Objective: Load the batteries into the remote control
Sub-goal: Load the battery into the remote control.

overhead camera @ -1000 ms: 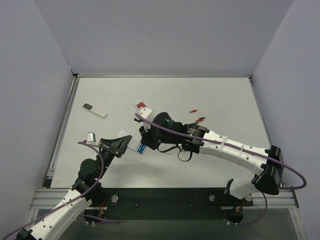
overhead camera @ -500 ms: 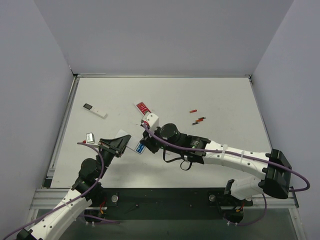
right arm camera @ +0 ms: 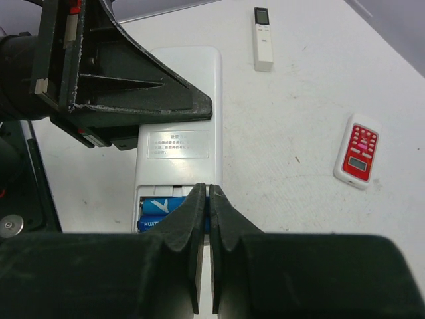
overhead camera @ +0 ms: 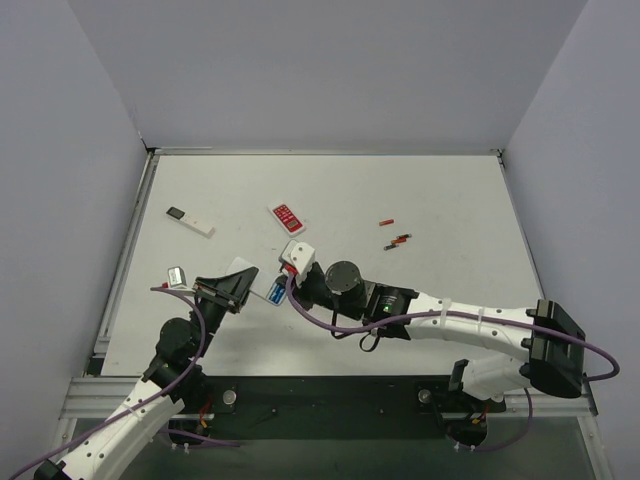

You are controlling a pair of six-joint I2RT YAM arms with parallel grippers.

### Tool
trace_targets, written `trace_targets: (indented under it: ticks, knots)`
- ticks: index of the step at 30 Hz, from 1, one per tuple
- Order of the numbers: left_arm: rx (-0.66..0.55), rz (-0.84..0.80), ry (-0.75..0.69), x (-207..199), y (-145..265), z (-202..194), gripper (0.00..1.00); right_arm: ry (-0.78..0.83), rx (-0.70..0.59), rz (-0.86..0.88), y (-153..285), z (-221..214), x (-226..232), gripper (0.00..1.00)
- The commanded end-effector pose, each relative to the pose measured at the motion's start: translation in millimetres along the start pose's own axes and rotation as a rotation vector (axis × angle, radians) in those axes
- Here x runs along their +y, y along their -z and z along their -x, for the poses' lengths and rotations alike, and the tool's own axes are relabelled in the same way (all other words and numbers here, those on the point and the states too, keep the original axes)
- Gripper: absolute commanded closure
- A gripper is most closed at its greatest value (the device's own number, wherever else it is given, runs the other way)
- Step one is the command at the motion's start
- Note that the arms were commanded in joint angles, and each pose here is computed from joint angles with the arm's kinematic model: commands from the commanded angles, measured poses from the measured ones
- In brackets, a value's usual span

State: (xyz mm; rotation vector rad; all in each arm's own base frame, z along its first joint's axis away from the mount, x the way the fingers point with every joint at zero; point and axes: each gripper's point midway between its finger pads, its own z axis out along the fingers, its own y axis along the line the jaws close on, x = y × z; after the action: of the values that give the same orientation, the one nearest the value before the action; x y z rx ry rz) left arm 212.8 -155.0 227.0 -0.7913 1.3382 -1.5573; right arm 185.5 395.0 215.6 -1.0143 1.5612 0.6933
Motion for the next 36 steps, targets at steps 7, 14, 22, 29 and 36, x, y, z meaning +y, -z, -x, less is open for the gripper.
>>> trace_targets:
  ticks: [7, 14, 22, 29, 36]
  knots:
    - [-0.053, -0.368, 0.213, -78, 23, 20, 1.0, 0.21, 0.284, 0.097, 10, -101, 38, 0.99]
    - [-0.043, -0.369, 0.211, -79, 23, 18, 1.0, 0.292, 0.26, 0.097, 10, -104, 42, 0.88]
    - [-0.005, -0.301, 0.144, -64, 18, 8, 1.0, 0.222, 0.089, 0.109, 17, -30, 46, 0.8]
    - [0.026, -0.164, 0.046, -18, 13, -4, 1.0, 0.127, -0.053, 0.146, 37, 52, 48, 0.64]
    - [0.048, -0.162, -0.005, -15, 13, -9, 1.0, -0.232, -0.101, 0.078, 54, 78, 10, 0.42]
